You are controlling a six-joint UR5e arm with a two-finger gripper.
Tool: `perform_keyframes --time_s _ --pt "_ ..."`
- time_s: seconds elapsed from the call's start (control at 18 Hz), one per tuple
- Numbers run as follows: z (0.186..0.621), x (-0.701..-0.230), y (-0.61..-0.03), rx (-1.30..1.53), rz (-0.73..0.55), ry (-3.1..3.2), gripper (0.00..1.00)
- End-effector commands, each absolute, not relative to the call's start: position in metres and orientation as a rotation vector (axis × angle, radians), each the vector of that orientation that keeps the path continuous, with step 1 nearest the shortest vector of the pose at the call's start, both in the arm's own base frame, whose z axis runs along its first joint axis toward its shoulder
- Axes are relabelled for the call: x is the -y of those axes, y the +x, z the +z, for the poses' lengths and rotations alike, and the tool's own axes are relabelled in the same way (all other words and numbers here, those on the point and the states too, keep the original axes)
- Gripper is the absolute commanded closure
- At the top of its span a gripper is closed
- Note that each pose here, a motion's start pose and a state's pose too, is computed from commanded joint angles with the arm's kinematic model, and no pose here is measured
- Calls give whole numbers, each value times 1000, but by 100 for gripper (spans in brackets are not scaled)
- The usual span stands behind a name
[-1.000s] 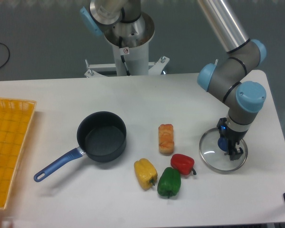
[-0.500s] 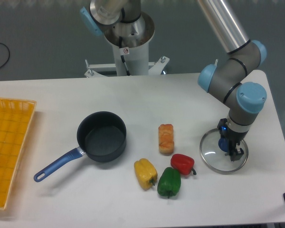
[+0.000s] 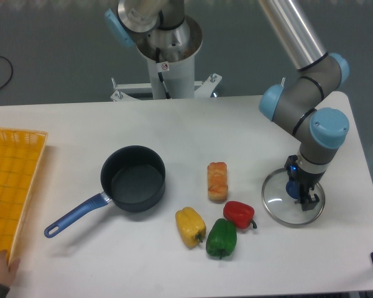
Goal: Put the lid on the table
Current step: 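Open the gripper to release the lid knob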
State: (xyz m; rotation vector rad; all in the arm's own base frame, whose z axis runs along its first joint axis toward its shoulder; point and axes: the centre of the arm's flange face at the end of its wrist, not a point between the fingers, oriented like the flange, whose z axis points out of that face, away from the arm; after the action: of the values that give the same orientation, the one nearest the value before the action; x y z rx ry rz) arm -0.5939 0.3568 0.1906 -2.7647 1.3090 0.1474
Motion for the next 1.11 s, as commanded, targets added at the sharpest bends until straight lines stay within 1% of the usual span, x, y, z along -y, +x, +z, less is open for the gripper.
perform_keyframes --time_s 0.28,0.44,0.56,0.67,0.78,0.83,0.89,1.11 --pt "190 -357 -594 -1309 150 -2765 44" --pt "190 -356 -595 -1307 150 -2766 37" --pt "190 -356 -595 -1307 150 -2766 35" --pt "190 -357 -594 -1309 150 -2765 27" --pt "190 -356 -595 -1307 148 -2766 15" --pt "192 -357 -594 -1311 152 -2764 6" --pt "195 -357 -593 -1320 157 -2760 1" --pt "208 -357 -588 -1326 176 -2759 0"
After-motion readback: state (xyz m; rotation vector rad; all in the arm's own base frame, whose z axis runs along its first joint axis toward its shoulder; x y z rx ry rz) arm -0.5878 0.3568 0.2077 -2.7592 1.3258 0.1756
